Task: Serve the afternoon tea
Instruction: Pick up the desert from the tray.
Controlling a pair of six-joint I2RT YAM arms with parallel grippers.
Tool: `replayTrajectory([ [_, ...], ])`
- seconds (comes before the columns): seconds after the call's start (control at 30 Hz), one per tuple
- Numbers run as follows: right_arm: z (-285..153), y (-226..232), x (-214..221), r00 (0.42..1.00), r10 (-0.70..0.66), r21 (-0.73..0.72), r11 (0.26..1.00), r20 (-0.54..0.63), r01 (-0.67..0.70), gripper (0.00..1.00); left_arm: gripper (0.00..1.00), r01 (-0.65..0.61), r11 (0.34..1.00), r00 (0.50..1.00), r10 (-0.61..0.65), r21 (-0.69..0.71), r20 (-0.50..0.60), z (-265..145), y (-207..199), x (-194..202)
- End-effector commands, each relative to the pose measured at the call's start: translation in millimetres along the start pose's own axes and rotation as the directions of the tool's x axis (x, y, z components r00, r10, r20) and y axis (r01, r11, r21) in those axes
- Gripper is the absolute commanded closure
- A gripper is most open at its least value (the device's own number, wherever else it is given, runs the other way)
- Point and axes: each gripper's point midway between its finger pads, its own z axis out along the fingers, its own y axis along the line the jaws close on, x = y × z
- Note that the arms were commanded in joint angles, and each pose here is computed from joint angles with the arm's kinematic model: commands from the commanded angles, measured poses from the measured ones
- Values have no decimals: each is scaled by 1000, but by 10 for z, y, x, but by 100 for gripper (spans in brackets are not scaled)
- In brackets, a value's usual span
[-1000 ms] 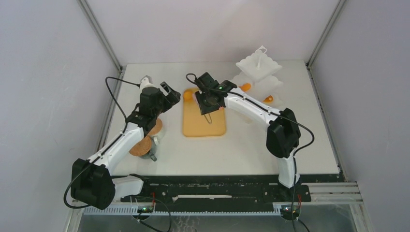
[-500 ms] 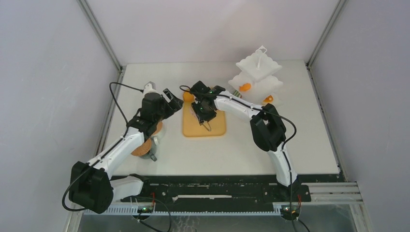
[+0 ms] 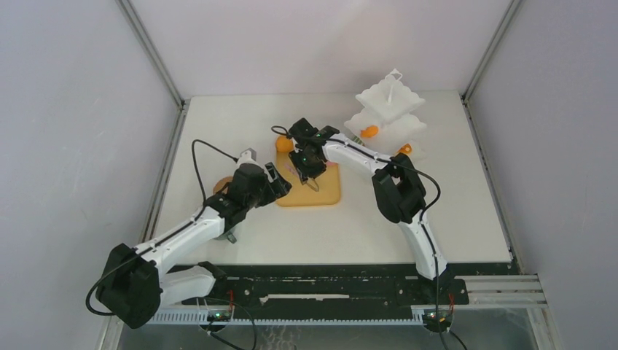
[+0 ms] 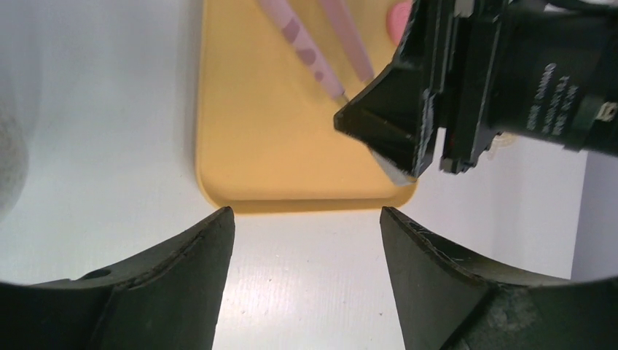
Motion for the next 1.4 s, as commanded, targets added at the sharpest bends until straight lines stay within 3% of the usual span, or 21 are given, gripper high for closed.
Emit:
replayTrajectory([
  [0.0,-45,-14,-272,996,-34,-22,999,80,36,52,23,25,1000,999,-25,-11,22,-24,1,40],
  [0.37,-96,-121,-427,993,-34,-18,999,115,36,52,27,25,986,998,-35,-166,-60,198,185,353],
  [0.73,-74,-21,-500,990,-55,-47,997,130,61,53,24,52,927,997,-69,-373,-33,326,502,370],
  [1.37,63,24,-659,986,-64,-17,998,151,67,52,24,25,893,991,-82,-449,-108,496,721,524],
])
